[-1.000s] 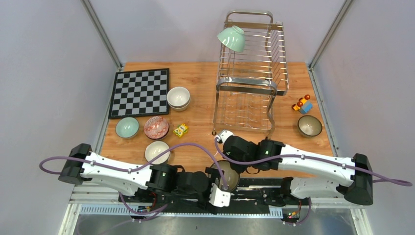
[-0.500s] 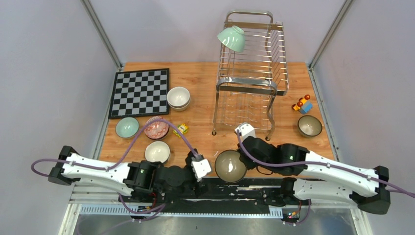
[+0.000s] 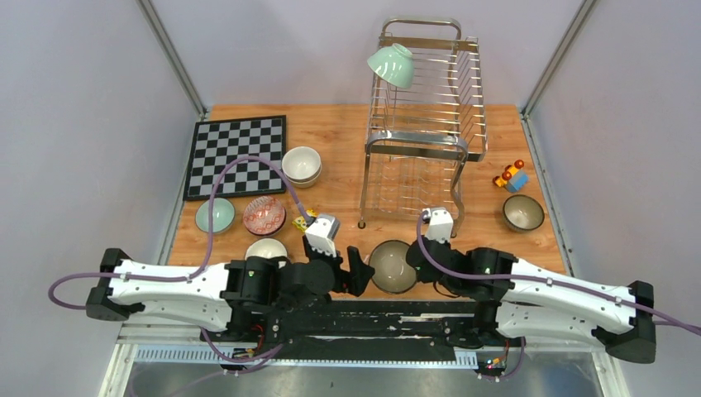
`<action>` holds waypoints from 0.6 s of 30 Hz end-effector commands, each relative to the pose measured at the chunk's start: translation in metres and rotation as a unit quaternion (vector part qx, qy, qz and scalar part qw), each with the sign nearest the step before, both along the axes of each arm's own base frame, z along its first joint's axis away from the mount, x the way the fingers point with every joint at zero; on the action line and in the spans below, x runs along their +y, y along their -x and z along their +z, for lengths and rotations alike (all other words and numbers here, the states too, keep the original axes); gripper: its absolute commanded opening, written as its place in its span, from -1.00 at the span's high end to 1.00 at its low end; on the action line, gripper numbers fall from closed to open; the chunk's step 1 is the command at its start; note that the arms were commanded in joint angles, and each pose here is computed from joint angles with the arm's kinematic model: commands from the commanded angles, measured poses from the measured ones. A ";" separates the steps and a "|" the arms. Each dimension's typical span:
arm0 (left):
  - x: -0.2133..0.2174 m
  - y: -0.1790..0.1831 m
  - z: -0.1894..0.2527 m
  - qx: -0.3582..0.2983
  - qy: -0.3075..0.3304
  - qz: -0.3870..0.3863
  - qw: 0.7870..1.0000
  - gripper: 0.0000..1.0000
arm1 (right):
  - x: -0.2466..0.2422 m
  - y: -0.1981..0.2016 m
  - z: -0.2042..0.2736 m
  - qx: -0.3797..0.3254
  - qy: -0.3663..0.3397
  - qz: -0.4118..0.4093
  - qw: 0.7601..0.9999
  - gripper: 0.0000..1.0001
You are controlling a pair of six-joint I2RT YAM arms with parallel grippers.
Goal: Unload the bowls from the dish rack
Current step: Place the bowl at the center of the board.
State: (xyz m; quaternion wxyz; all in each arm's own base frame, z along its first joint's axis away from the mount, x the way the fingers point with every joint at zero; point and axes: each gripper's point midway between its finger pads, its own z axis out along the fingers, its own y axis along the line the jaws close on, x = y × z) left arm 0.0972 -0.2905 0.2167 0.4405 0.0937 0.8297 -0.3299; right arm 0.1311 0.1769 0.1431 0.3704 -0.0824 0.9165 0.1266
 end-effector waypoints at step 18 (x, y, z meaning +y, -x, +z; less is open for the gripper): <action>0.016 -0.030 -0.036 0.025 -0.087 0.143 0.986 -0.27 | 0.022 0.002 0.023 0.065 -0.039 -0.114 0.990 1.00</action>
